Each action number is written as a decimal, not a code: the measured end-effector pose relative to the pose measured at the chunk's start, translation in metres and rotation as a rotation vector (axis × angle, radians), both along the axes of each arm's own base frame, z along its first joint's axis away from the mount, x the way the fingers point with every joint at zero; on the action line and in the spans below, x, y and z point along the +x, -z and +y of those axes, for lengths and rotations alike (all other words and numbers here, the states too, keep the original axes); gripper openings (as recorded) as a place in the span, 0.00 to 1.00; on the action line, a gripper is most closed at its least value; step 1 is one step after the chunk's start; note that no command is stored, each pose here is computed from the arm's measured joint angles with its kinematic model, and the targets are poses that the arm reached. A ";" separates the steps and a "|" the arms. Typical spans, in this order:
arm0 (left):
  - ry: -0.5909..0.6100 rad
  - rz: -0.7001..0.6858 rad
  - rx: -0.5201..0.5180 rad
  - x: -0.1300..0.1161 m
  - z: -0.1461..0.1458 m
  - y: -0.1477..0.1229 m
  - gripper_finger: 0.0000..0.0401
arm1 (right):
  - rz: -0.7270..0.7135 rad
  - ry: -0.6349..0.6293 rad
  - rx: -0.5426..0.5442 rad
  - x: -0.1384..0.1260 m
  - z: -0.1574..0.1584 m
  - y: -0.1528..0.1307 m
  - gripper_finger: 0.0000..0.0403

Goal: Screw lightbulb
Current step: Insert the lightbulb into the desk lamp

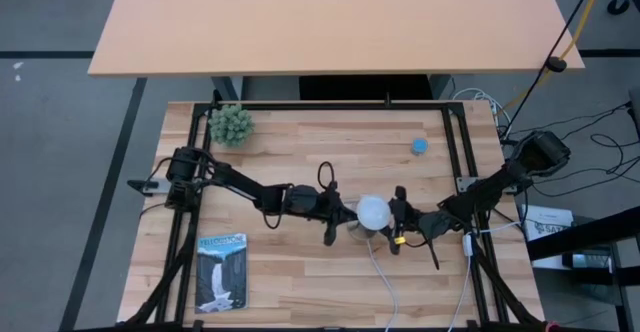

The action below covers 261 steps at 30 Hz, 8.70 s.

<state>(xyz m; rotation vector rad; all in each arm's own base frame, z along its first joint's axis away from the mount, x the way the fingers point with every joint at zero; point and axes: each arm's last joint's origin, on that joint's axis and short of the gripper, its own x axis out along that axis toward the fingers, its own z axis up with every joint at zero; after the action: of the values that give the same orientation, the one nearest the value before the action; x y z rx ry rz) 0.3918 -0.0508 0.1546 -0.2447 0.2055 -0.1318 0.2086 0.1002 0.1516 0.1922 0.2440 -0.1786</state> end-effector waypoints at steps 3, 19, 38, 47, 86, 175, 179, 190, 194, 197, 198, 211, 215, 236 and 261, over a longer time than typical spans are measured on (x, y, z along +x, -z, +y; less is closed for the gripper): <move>0.022 0.001 -0.006 0.000 -0.001 0.000 0.00 | 0.019 0.000 -0.011 0.002 0.001 -0.001 0.50; 0.047 0.025 -0.008 0.000 0.005 0.002 0.00 | 0.154 -0.015 -0.075 0.015 0.004 -0.009 0.50; 0.085 0.057 -0.008 0.005 0.006 0.000 0.00 | 0.163 -0.015 -0.075 0.015 0.004 -0.008 0.50; 0.068 0.108 0.031 0.009 0.015 0.000 0.00 | 0.166 -0.036 -0.067 0.015 0.005 -0.008 0.50; 0.079 0.073 0.071 0.009 0.012 -0.003 0.00 | 0.168 -0.033 -0.066 0.015 0.005 -0.007 0.50; 0.160 0.140 0.177 0.028 -0.025 -0.010 0.00 | 0.196 -0.038 -0.025 0.013 0.005 -0.005 0.50; 0.140 0.153 0.174 0.028 -0.014 -0.008 0.00 | 0.202 -0.032 -0.028 0.013 0.004 -0.004 0.50; 0.060 0.260 0.183 0.025 0.014 -0.007 0.00 | 0.203 -0.044 0.005 0.012 0.006 -0.004 0.50; 0.019 0.272 0.190 0.024 0.021 -0.011 0.00 | 0.203 -0.045 0.004 0.012 0.007 -0.004 0.50; 0.032 0.266 0.171 0.023 0.022 -0.015 0.00 | 0.206 -0.041 0.000 0.012 0.007 -0.003 0.50; 0.050 0.261 0.161 0.022 0.020 -0.017 0.00 | 0.208 -0.042 -0.001 0.012 0.007 -0.003 0.50; 0.124 0.249 0.185 0.017 -0.010 -0.022 0.00 | 0.208 -0.036 0.001 0.012 0.006 -0.003 0.50; 0.116 0.242 0.179 0.019 -0.002 -0.023 0.00 | 0.208 -0.036 0.000 0.012 0.006 -0.003 0.50; 0.013 0.286 0.148 0.019 0.018 -0.020 0.00 | 0.201 -0.038 -0.003 0.012 0.007 -0.004 0.50; -0.075 0.209 0.195 0.023 0.017 -0.027 0.00 | 0.194 -0.037 0.000 0.012 0.007 -0.004 0.50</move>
<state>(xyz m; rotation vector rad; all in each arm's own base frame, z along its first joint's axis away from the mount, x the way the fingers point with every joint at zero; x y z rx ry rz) 0.4146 -0.0339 0.1812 -0.0715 0.4139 -0.0111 0.2210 0.1068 0.1560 0.1701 0.4400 -0.1604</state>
